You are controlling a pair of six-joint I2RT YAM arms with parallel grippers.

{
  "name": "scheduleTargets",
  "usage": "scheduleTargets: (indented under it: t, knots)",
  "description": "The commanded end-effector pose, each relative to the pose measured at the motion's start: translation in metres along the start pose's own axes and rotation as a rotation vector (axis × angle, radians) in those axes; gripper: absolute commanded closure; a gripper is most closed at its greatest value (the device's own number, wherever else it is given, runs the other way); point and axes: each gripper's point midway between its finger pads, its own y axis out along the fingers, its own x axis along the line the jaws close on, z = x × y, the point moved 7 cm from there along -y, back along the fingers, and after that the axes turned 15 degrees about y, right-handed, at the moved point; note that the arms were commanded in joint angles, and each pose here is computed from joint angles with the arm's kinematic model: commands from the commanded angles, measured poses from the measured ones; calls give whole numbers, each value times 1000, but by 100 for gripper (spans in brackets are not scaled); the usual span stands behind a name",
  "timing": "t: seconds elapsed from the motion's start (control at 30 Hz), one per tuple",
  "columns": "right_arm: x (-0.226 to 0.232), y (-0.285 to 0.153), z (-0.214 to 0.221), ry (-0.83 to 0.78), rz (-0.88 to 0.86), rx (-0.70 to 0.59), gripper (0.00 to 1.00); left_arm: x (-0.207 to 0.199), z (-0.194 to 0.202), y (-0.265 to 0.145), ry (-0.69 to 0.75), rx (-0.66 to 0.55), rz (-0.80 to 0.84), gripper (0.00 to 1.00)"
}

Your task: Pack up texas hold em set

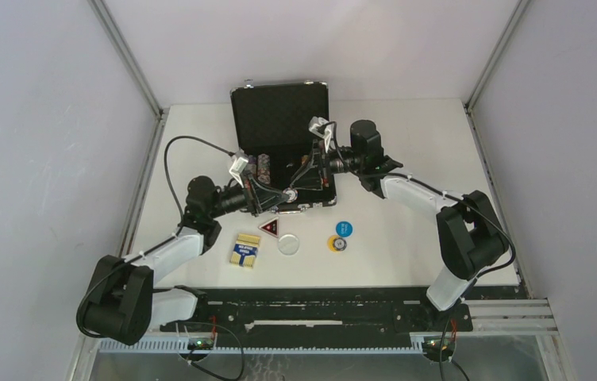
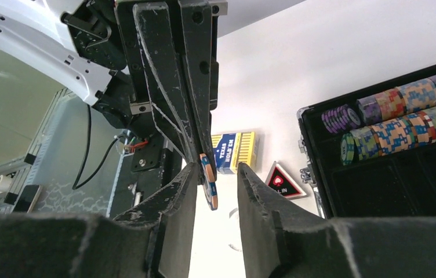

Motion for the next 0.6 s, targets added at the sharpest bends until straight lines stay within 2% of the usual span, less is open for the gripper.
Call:
scheduleTargets:
  t: [0.0,0.1,0.2,0.23,0.37,0.43,0.47,0.57]
  knots:
    - [18,-2,-6,-58,-62,1,60,-11,-34,4,132,-83,50,100]
    - [17,-1,-3,-46,-73,14,60,-12,-35,4,136,-86,51,100]
    - [18,1,0,-44,-72,27,66,-13,-35,5,136,-86,51,100]
    - [17,1,1,-44,-69,29,70,-13,-35,5,139,-88,53,100]
    - [16,3,3,-44,-65,32,100,-14,-34,5,138,-86,54,100]
    - [16,4,3,-44,-70,32,100,-12,-34,6,130,-87,45,100]
    - [16,4,2,-45,-72,31,100,-12,-34,6,127,-86,42,98]
    - [13,3,0,-57,-64,19,100,-8,-33,6,126,-89,1,70]
